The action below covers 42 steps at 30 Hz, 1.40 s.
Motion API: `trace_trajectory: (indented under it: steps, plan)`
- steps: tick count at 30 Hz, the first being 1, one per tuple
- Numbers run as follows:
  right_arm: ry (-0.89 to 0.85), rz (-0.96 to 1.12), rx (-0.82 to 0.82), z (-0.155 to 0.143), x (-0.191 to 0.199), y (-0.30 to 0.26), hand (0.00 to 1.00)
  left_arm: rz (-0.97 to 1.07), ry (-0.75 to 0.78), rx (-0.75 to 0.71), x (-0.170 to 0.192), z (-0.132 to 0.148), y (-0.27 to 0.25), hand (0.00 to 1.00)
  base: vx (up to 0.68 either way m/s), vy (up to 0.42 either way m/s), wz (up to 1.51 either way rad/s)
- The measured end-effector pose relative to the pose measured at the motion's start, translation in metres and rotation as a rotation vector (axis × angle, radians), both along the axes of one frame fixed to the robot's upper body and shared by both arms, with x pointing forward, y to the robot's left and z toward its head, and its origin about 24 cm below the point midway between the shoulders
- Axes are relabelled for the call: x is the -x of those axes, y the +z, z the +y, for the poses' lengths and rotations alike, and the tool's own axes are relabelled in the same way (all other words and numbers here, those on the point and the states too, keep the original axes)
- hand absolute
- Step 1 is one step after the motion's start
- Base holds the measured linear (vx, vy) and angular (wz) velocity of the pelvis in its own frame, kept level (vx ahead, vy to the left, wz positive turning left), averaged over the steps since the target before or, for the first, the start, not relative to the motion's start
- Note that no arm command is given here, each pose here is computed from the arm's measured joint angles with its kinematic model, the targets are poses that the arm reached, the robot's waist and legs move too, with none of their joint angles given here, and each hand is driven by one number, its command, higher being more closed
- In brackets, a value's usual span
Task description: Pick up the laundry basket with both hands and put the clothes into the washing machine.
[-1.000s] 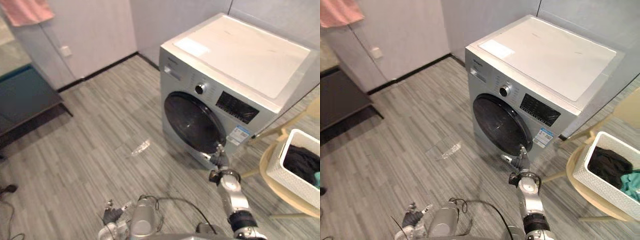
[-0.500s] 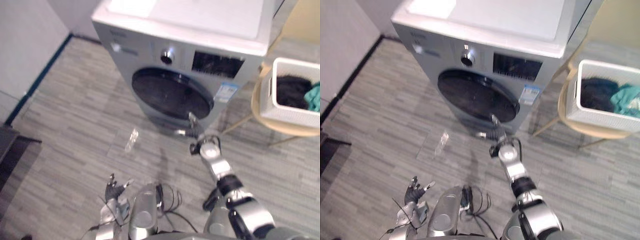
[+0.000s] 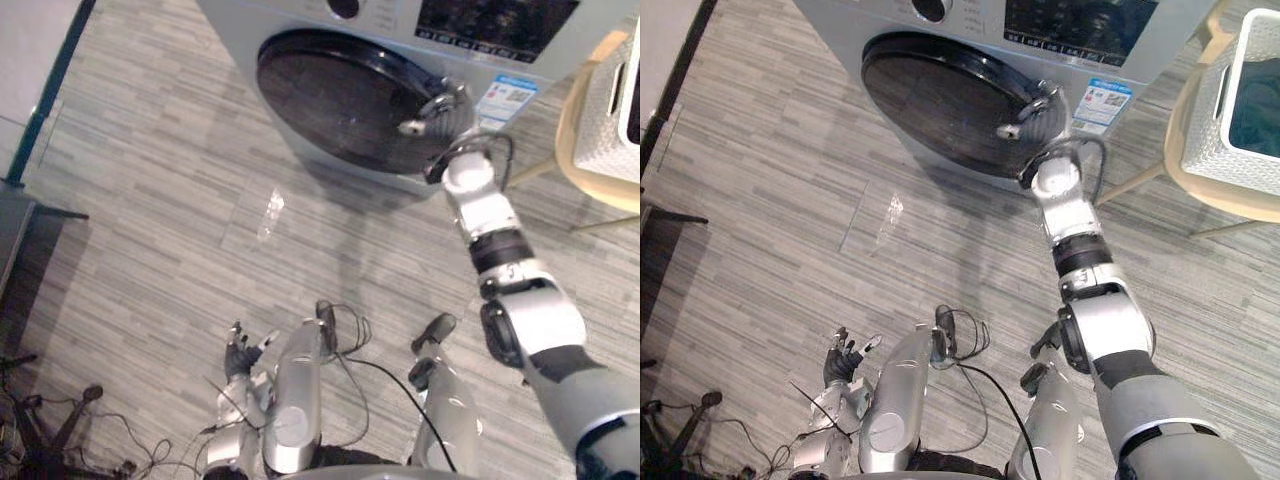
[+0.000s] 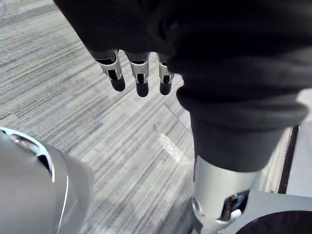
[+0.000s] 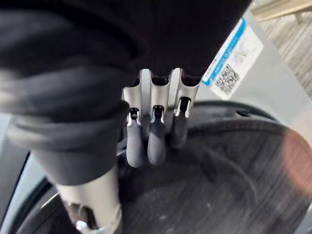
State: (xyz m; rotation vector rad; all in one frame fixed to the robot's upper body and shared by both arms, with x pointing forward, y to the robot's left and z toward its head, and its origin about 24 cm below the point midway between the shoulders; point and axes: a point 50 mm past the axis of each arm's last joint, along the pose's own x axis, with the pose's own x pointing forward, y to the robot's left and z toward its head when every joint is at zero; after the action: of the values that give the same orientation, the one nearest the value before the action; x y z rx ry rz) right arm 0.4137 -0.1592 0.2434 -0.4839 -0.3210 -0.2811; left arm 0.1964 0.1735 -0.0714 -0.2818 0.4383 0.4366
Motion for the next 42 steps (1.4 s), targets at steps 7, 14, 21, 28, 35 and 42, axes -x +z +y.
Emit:
trace_trajectory:
  steps: [7, 14, 21, 28, 35, 42]
  plan:
    - [-0.056, -0.044, -0.053, -0.008, 0.005, 0.015, 0.0, 0.046, 0.034, 0.024, 0.003, 0.002, -0.009, 0.0, -0.1, 0.013, 0.0]
    - [-0.123, -0.114, -0.052, -0.032, 0.013, 0.036, 0.0, 0.033, 0.055, 0.021, -0.003, 0.007, -0.006, 0.0, -0.05, 0.022, 0.0]
    - [-0.125, -0.12, 0.069, -0.043, 0.017, 0.047, 0.0, 0.013, 0.052, 0.016, -0.008, 0.012, -0.002, 0.0, -0.06, 0.016, -0.03]
    - [0.063, -0.022, 0.223, -0.016, 0.004, 0.058, 0.0, -0.018, 0.018, 0.012, -0.011, 0.012, 0.002, 0.0, -0.03, -0.019, -0.06]
    - [0.177, 0.049, 0.399, -0.002, 0.002, 0.064, 0.0, -0.035, -0.037, 0.012, -0.016, 0.01, 0.005, 0.0, -0.01, -0.03, 0.08]
    - [0.517, 0.278, 0.415, 0.021, 0.006, 0.032, 0.0, -0.051, -0.144, 0.006, -0.018, 0.009, 0.005, 0.0, -0.01, -0.063, 0.14]
